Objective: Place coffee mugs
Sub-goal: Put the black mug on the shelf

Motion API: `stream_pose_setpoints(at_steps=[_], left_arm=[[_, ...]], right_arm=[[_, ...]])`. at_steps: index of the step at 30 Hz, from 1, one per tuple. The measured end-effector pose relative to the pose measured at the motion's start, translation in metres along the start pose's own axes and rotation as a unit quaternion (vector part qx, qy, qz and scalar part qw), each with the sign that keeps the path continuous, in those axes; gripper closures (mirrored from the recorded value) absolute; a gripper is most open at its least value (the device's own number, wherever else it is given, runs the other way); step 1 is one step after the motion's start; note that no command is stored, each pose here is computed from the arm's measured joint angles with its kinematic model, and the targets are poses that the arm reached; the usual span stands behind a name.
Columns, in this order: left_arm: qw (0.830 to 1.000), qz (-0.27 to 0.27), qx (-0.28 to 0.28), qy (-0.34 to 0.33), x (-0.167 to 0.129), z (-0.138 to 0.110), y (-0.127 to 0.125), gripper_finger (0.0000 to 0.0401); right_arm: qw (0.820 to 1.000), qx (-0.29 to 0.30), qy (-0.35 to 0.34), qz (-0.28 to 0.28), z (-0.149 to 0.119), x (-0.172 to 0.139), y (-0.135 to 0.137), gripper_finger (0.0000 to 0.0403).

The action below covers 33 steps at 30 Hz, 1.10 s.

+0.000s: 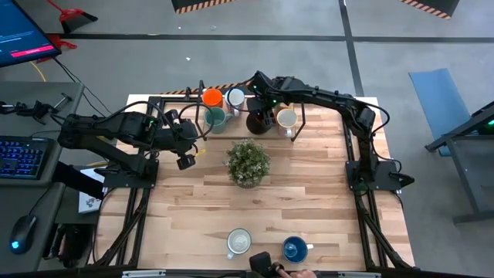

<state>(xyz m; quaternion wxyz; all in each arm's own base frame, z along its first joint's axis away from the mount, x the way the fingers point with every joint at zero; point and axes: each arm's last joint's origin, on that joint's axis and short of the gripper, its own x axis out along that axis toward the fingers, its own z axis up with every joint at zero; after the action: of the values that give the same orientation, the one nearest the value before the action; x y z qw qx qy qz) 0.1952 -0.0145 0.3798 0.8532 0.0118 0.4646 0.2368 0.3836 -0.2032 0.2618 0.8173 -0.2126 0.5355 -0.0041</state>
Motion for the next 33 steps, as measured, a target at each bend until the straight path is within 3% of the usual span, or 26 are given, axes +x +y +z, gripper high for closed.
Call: stream_pose_setpoints(at_steps=[15, 33], left_arm=[[1.0, 0.0, -0.014, -0.001, 0.0, 0.0, 0.0, 0.0352], [1.0, 0.0, -0.014, -0.001, 0.0, 0.0, 0.0, 0.0352]], right_arm=[[1.0, -0.011, 0.018, 0.003, -0.001, 0.015, 0.001, 0.0401], [0.999, -0.015, 0.036, -0.029, 0.001, 0.013, -0.003, 0.0341]])
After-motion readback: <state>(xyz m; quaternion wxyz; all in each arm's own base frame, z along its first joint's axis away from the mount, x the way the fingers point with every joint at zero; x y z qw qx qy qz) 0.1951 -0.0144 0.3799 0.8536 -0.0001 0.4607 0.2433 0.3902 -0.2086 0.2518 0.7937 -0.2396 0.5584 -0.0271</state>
